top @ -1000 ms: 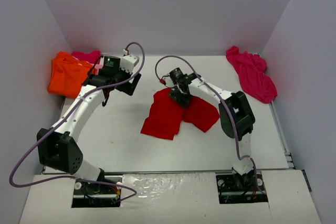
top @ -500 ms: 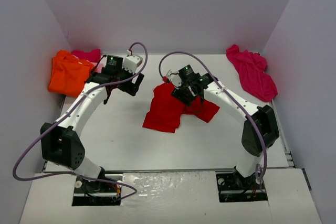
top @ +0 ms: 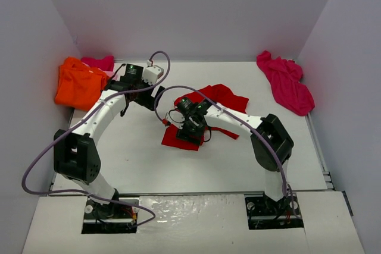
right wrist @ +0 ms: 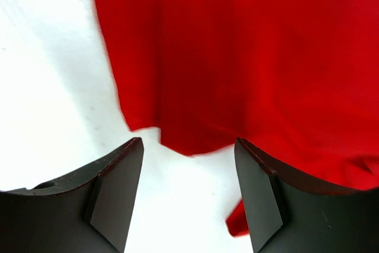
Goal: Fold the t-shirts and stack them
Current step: Flatten out the tshirt
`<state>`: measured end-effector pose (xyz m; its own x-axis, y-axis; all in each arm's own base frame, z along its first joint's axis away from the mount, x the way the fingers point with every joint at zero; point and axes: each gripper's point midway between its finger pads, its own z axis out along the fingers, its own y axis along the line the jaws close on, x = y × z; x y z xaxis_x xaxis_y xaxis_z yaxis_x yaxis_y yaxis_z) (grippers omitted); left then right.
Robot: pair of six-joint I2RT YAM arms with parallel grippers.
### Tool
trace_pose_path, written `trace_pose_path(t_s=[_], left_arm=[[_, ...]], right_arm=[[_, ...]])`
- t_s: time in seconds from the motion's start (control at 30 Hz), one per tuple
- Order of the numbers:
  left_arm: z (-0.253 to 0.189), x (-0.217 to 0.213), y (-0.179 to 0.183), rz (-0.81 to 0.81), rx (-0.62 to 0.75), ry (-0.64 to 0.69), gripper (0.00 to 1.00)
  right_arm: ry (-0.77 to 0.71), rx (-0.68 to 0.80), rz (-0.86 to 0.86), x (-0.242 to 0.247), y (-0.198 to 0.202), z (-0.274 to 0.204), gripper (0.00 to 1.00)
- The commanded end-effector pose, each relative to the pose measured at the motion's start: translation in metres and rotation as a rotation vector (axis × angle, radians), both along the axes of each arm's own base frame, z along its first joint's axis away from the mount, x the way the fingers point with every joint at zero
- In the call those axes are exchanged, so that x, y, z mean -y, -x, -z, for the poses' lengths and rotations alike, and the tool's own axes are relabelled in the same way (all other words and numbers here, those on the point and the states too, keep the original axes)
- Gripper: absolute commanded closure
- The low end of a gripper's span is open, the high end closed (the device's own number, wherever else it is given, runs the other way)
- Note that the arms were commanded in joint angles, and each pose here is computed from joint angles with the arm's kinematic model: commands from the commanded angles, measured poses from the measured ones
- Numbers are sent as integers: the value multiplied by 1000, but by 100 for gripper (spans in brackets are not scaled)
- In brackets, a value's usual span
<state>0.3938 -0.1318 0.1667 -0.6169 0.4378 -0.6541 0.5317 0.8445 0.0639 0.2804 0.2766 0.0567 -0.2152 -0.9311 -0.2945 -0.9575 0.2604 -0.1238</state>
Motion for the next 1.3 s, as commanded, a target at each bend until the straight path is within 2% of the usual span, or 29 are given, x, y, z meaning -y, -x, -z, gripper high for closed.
trace_pose_path(t_s=[0.0,0.13,0.2,0.27,0.3,0.33,0.37,0.47,0.7,1.0,1.1,1.27], left_arm=[[-33,-7,-13,-32,84,39,17],[-35,-11,-14,-45,89,44,17],[-35,-12,-13,-47,87,46,17],[-35,-12,-13,-45,87,48,17],[-35,-11,-12,-44,88,49,17],[-36,-12,-12,-44,90,49,17],[-36,-12,-11,-44,91,50,17],[-37,-13,-10,-43,96,46,17],[-35,-11,-9,-35,94,52,17],[-33,4,-6,23,58,94,17],[-32,7,-8,31,50,92,17],[-35,21,-6,83,24,100,17]], right_arm=[[14,-26,-68,-14,14,-2,39],[66,-49,-85,-13,24,17,39],[98,-42,-74,-12,22,25,43],[136,-16,-60,-7,15,31,61],[159,6,-48,-4,11,34,75],[188,34,-32,1,4,36,95],[199,47,-26,2,2,36,100],[195,94,-14,3,-5,23,100],[76,294,63,9,-37,-64,100],[-83,443,141,29,-56,-151,100],[-175,527,182,31,-63,-201,100],[-317,641,308,64,-103,-274,100]])
